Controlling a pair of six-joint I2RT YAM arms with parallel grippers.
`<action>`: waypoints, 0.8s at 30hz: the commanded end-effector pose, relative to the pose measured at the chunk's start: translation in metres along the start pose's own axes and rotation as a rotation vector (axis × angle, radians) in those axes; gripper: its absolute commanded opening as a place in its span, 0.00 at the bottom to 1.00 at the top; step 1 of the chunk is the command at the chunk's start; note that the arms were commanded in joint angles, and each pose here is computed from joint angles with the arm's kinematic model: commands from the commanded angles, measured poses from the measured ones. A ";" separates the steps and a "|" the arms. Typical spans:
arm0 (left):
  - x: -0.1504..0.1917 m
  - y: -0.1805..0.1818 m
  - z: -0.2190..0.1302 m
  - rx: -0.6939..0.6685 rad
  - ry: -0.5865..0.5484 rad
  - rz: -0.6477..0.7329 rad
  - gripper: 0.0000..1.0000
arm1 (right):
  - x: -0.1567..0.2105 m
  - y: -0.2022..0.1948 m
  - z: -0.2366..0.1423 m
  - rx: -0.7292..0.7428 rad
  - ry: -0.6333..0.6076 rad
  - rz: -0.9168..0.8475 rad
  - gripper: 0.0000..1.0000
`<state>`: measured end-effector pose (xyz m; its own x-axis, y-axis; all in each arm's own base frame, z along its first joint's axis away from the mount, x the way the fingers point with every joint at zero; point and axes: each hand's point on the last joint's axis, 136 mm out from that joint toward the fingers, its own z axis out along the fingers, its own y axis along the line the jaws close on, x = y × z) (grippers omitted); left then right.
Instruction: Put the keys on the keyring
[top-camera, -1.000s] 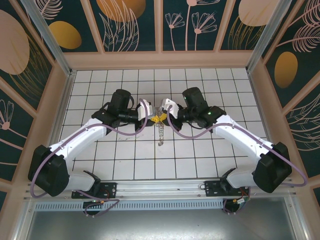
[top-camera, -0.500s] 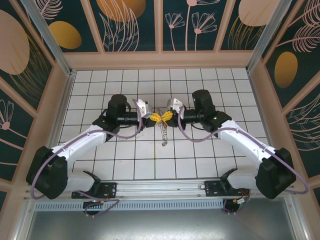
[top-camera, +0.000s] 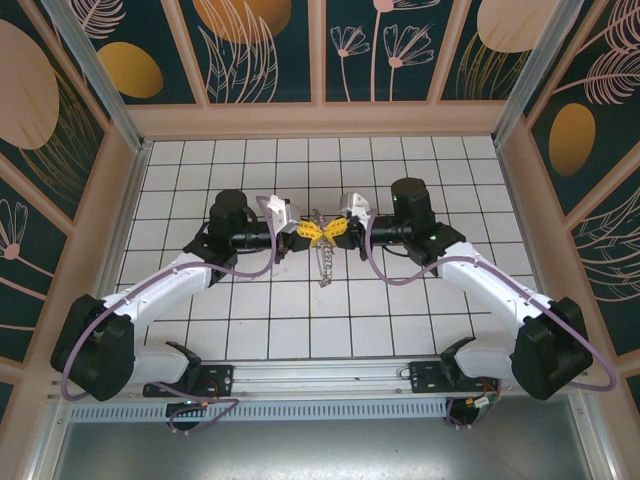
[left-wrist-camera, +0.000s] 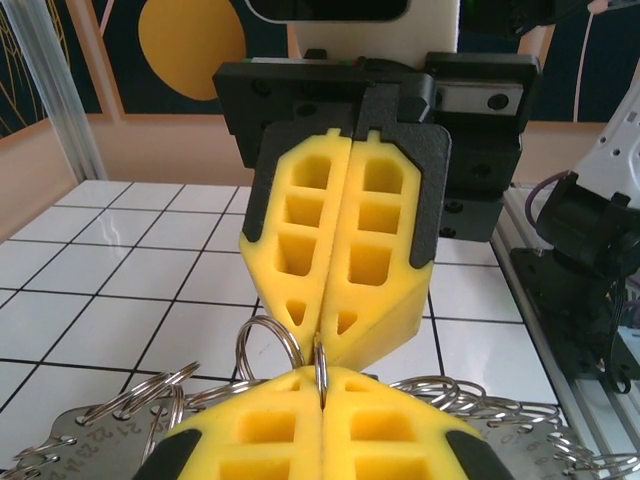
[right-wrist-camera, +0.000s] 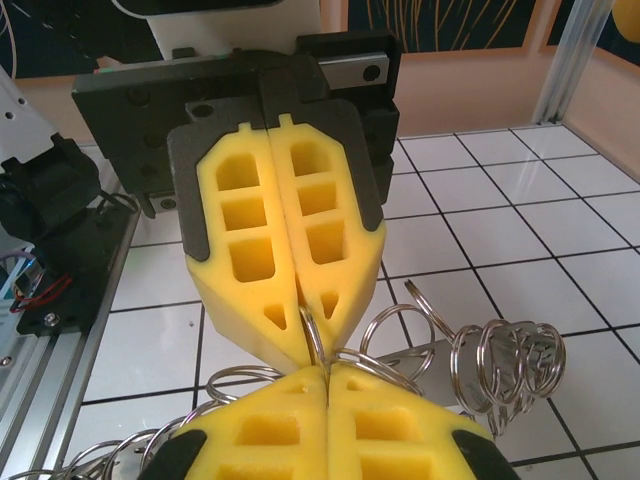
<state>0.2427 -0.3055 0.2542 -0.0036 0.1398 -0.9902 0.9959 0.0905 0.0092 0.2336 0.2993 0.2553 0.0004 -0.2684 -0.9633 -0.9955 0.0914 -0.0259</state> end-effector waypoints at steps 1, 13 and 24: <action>-0.029 -0.008 -0.002 0.022 -0.012 0.157 0.06 | 0.004 -0.004 0.000 0.017 0.031 0.021 0.00; 0.013 0.006 0.001 0.011 0.226 0.128 0.17 | 0.007 -0.009 0.012 0.073 0.190 -0.007 0.00; 0.028 0.009 -0.005 -0.020 0.302 0.123 0.24 | 0.002 -0.011 0.012 0.088 0.191 -0.029 0.00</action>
<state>0.2526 -0.2975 0.2279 0.0747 0.4123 -0.9080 0.9895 0.0826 0.1190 0.2444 0.3060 0.2289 -0.0580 -0.4731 -0.8791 -0.9844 0.1735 -0.0285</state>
